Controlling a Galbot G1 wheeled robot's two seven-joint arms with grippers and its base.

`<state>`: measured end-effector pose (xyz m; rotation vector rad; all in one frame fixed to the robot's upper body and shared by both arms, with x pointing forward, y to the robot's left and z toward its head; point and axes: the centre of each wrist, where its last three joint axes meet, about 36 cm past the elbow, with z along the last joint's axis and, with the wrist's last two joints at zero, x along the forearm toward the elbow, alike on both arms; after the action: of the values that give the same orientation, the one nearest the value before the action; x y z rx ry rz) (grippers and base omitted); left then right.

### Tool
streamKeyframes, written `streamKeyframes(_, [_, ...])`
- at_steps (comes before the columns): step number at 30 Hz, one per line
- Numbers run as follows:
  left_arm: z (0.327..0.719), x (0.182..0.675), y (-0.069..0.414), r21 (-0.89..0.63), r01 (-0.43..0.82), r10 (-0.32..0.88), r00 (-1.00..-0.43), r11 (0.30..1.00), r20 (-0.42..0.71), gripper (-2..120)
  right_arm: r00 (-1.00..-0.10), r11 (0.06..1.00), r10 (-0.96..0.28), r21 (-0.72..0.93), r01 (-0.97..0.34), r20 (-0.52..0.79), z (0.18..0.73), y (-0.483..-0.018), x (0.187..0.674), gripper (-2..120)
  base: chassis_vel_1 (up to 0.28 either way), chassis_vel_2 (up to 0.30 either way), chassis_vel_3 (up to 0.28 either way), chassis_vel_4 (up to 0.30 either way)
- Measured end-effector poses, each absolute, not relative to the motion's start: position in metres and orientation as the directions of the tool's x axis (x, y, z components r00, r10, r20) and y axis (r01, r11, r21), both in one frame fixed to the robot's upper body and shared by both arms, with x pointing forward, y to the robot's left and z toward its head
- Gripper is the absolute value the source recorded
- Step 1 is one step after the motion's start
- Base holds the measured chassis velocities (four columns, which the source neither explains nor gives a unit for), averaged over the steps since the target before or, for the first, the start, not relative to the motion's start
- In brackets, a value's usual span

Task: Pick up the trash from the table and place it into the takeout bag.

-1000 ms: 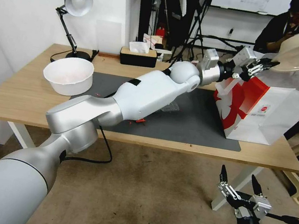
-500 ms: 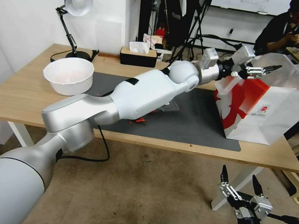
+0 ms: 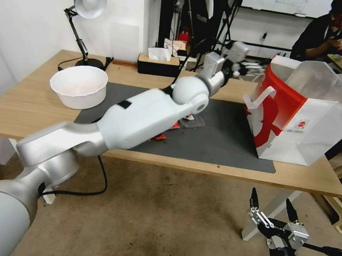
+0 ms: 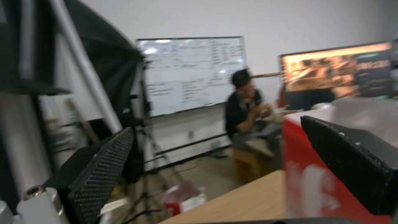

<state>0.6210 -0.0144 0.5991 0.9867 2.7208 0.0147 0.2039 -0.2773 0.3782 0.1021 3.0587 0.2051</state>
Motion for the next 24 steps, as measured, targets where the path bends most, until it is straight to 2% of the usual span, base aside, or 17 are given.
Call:
streamKeyframes(3, [0.599,0.621,-0.014,0.093,0.630,0.633,-0.741,0.771,-0.227,100,-0.995,0.989,0.071,0.136,0.061,-0.070,0.378,-0.277,0.204,100,0.000,0.000,0.000,0.000])
streamKeyframes(4, [0.595,0.607,-0.009,0.064,0.539,0.538,-0.811,0.840,-0.228,100,-0.995,0.989,0.072,0.136,0.062,-0.072,0.379,-0.276,0.204,100,0.000,0.000,0.000,0.000])
streamKeyframes(10, [0.588,0.592,0.002,0.090,0.440,0.448,-0.865,0.894,-0.227,100,-0.995,0.989,0.073,0.134,0.063,-0.071,0.380,-0.275,0.202,100,0.000,0.000,0.000,0.000])
streamKeyframes(13, [0.569,0.573,0.028,0.134,0.317,0.340,-0.917,0.939,-0.208,100,-0.995,0.990,0.070,0.130,0.061,-0.070,0.381,-0.275,0.200,100,0.000,0.000,0.000,0.000])
streamKeyframes(14, [0.569,0.573,0.028,0.134,0.317,0.340,-0.917,0.939,-0.208,100,-0.995,0.990,0.070,0.130,0.061,-0.070,0.381,-0.275,0.200,100,0.000,0.000,0.000,0.000])
streamKeyframes(18, [0.546,0.549,0.063,0.161,0.262,0.288,-0.942,0.952,-0.174,100,-0.995,0.990,0.067,0.126,0.058,-0.072,0.382,-0.276,0.200,100,0.000,0.000,0.000,0.000])
streamKeyframes(21, [0.523,0.523,0.117,0.123,0.182,0.198,-0.971,0.976,-0.135,100,-0.995,0.991,0.063,0.124,0.053,-0.076,0.383,-0.274,0.200,100,0.000,0.000,0.000,0.000])
streamKeyframes(22, [0.523,0.523,0.117,0.123,0.182,0.198,-0.971,0.976,-0.135,100,-0.995,0.991,0.063,0.124,0.053,-0.076,0.383,-0.274,0.200,100,0.000,0.000,0.000,0.000])
streamKeyframes(24, [0.509,0.495,0.149,0.112,0.137,0.151,-0.981,0.984,-0.121,100,-0.995,0.991,0.057,0.123,0.047,-0.078,0.383,-0.273,0.202,100,0.000,0.000,0.000,0.000])
